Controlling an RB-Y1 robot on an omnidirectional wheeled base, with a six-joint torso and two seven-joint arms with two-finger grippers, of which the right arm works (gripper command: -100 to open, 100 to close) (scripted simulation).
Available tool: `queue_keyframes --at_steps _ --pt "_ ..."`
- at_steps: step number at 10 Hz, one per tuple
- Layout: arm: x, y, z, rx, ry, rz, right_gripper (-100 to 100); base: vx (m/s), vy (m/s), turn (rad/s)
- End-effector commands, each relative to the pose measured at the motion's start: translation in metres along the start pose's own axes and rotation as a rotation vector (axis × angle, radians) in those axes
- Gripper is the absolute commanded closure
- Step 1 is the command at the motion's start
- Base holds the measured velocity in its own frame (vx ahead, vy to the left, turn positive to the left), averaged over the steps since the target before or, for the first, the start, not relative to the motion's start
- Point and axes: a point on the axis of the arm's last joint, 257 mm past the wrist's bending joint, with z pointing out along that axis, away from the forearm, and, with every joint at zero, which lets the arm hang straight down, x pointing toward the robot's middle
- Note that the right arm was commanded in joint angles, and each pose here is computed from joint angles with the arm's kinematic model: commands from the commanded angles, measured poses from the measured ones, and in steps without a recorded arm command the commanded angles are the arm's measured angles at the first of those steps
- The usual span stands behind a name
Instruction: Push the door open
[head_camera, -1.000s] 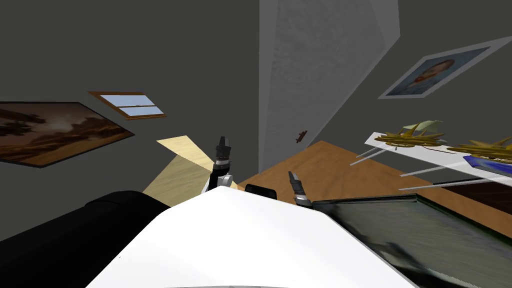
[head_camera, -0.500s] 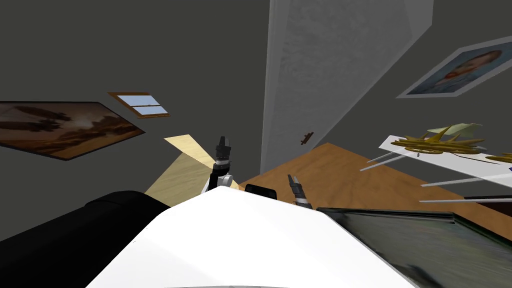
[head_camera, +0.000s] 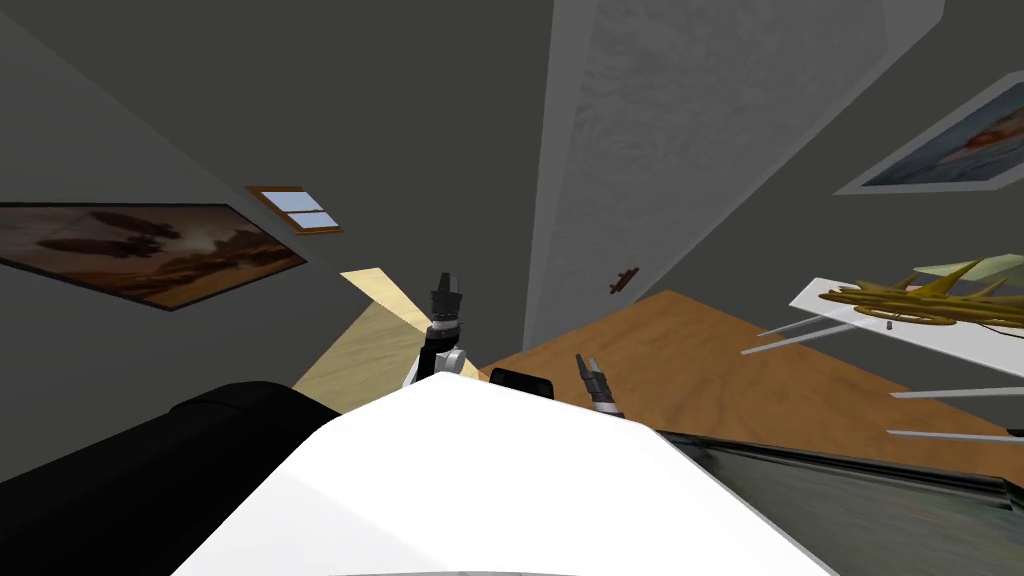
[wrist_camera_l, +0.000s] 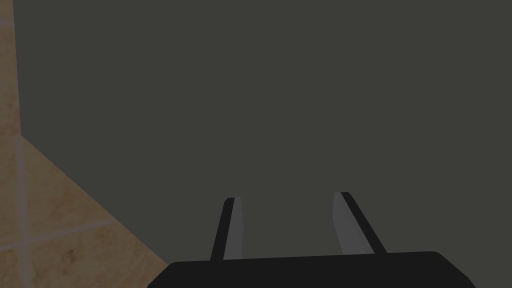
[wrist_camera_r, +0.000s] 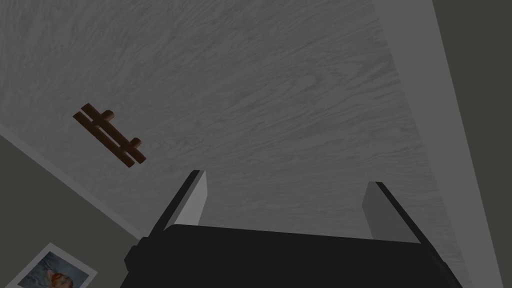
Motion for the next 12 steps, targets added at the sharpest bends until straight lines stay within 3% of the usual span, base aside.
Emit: queue_keyframes --at_steps 1,12 --pt "0.005 -0.006 -0.0047 0.009 0.014 -0.023 -100 0.046 0.009 0.090" --pt "0.026 -0.051 -0.0357 0.060 0.108 -0.203 -100 0.072 -0.032 0.107"
